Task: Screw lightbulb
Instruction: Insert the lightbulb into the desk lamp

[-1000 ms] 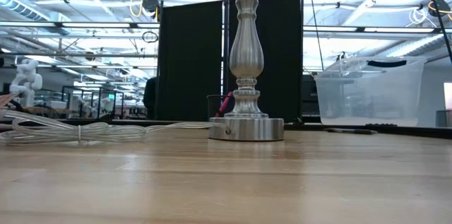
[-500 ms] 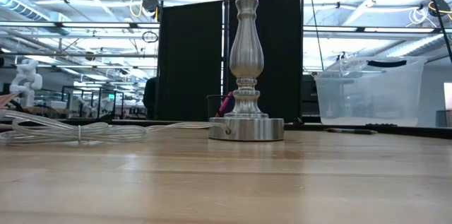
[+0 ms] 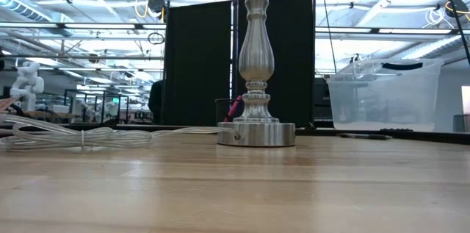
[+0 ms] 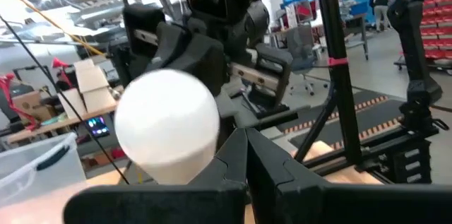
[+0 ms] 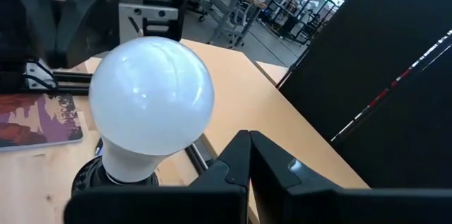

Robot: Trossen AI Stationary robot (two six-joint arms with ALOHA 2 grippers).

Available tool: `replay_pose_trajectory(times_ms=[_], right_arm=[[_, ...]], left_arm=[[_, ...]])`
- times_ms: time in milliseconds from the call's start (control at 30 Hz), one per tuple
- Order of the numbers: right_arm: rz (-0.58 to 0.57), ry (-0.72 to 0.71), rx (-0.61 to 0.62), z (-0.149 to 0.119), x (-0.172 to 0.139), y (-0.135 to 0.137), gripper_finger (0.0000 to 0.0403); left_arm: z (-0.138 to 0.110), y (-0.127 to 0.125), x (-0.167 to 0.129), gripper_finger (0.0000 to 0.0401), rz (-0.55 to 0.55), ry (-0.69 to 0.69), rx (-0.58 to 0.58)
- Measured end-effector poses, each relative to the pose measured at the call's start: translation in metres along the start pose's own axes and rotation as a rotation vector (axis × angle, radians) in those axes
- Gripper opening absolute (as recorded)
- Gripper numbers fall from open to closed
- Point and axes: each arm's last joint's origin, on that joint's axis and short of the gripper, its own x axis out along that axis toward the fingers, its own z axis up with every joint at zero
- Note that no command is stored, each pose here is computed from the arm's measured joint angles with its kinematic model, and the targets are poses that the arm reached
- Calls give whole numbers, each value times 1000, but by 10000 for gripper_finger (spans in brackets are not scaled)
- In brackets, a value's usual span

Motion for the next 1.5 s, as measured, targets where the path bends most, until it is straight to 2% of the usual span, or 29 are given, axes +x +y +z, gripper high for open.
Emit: replay_pose_trajectory(times_ms=[267, 933, 1500], right_arm=[[36, -8, 4, 1, 3, -1, 0], [41, -22, -8, 2, 12, 0, 0], [76, -22, -21, 1, 13, 4, 0]], left_arm=[[2, 2, 2, 0, 4, -8, 9], [6, 10, 6, 0, 20, 3, -15], [-1, 13, 8, 0, 21, 40, -28]])
